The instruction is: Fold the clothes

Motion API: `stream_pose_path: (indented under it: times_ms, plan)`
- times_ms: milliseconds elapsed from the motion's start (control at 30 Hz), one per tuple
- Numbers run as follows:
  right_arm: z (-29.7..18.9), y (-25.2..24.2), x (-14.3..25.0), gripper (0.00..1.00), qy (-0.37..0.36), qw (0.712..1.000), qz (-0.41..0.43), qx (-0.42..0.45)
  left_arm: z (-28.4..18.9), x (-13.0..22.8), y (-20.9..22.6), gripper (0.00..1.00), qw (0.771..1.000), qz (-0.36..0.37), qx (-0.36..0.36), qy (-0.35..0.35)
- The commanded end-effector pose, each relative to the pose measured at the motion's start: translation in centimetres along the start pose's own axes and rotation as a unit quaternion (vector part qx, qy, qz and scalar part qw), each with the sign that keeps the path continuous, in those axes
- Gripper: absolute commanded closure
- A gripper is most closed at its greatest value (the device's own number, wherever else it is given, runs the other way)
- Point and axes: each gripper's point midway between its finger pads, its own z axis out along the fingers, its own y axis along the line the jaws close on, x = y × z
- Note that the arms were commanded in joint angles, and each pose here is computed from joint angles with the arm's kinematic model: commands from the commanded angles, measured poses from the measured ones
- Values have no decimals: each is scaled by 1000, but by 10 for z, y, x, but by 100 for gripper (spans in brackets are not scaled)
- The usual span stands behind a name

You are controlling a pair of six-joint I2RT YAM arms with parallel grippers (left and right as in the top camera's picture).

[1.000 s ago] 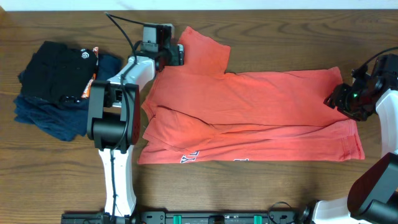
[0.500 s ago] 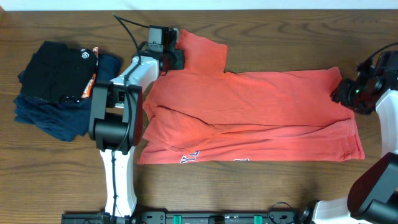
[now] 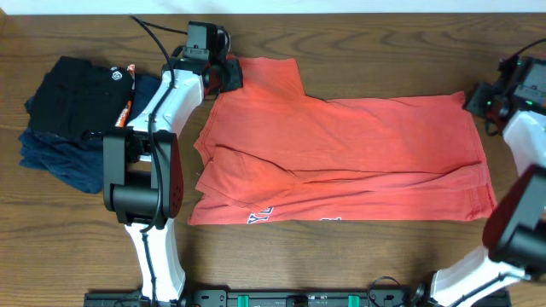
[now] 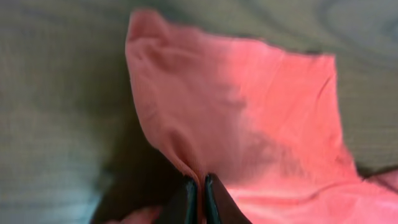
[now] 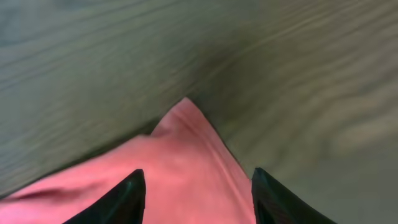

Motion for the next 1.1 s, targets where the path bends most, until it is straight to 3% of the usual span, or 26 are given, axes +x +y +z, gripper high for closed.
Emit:
stream_pose_path:
  times_ms: [0,467,533,633,667,967,1067]
  plan:
    - [31,16,12,45,10,1000,-8,-20,-3,2,-2,91,1000,-7,3,6]
    - [83,18,31,44,3,1000,1,-8,-3,12,1,91,1000,-12,-3,26]
    - [84,14,34,54,8,1000,2,2,-3,12,1,91,1000,-13,-4,28]
    - [83,3,40,93,16,999,15,34,-3,14,2,91,999,-13,-4,30]
    - [83,0,40,99,18,999,20,41,-3,14,2,92,999,-14,-5,31]
    - [60,-15,38,99,36,996,38,67,-28,12,-23,94,998,-13,52,36]
    - [38,-20,22,93,22,996,45,73,-55,8,-31,94,998,-10,55,27]
